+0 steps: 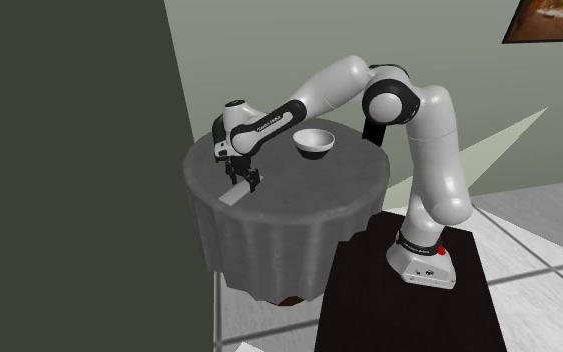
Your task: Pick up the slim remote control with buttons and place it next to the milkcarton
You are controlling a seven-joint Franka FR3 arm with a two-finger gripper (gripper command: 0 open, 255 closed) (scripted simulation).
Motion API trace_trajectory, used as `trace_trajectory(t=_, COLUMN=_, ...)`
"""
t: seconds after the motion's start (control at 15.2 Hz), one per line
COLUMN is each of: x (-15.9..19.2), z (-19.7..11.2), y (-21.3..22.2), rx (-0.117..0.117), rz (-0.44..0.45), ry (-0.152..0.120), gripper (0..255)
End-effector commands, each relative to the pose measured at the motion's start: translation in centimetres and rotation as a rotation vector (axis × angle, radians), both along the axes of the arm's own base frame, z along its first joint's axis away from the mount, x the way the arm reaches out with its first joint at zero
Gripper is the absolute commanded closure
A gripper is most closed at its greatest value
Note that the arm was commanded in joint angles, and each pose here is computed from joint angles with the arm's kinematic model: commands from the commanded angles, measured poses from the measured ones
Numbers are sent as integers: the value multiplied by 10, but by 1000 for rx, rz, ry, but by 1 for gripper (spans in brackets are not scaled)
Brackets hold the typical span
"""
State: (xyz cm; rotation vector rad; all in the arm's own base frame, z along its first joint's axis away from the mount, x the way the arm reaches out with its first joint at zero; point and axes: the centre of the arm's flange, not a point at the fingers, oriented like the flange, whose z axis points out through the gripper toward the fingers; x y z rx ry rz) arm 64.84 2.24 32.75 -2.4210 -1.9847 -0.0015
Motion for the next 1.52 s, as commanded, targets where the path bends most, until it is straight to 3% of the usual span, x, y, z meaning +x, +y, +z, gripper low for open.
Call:
trace_trajectory(t=0.0, x=0, z=0, y=0, rx=0, rz=0, ry=0, gripper=0)
trace_trajectory(t=0.07, x=0, z=0, y=0, rx=0, rz=0, ry=0, gripper=255)
trace_trajectory(t=0.66, x=0, z=0, y=0, rx=0, rz=0, ry=0, gripper=255)
trace_trajectory(t=1.45, x=0, z=63, y=0, rx=0, rz=0, ry=0, gripper=255)
